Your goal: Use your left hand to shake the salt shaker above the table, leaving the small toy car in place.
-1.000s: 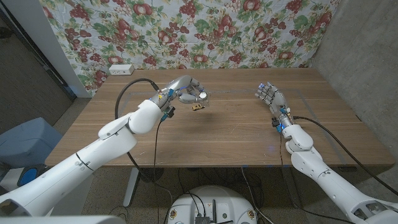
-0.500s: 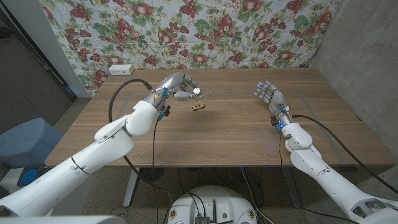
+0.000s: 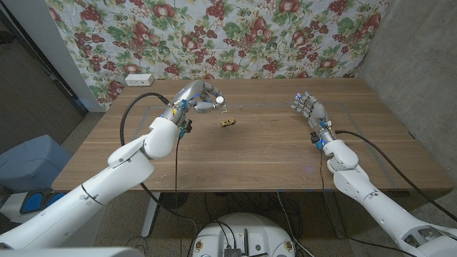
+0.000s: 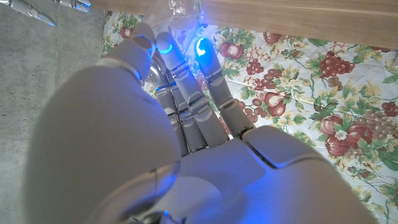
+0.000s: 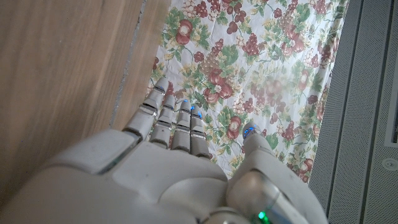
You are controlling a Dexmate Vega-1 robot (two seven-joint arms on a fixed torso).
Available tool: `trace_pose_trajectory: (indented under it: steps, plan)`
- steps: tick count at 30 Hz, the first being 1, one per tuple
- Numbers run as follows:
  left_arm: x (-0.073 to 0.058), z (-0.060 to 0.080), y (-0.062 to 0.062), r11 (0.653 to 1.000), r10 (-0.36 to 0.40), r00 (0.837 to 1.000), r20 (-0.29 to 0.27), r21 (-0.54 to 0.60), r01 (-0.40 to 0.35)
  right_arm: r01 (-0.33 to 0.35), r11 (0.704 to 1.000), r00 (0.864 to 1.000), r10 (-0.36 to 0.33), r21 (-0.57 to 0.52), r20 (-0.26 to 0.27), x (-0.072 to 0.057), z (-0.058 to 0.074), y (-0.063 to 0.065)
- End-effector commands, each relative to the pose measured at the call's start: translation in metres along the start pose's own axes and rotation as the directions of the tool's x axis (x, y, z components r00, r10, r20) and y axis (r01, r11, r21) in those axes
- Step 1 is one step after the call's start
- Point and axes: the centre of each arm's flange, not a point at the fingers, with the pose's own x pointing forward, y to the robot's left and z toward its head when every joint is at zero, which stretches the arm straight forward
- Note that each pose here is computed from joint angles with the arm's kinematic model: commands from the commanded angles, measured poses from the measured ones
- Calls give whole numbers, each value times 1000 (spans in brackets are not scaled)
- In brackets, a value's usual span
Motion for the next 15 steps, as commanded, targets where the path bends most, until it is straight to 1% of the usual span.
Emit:
trace_pose_trajectory:
  steps: [1,6,9,12,15]
  plan:
    - [-4,0,9,998,67,997,-28,20,-67,3,1000,1000,-3,3,3,1,-1,0]
    - [-4,1,12,996,86,996,-35,27,-85,3,1000,1000,-3,1,7,1,-1,-1]
    - [-4,3,12,994,101,995,-26,43,-99,6,1000,1000,-6,6,3,2,-1,-1]
    - [-5,7,12,989,134,991,-4,69,-134,2,1000,1000,-2,2,2,3,-2,-1]
    - [-8,12,12,979,179,983,41,94,-182,5,1000,1000,-5,5,-2,3,-3,0]
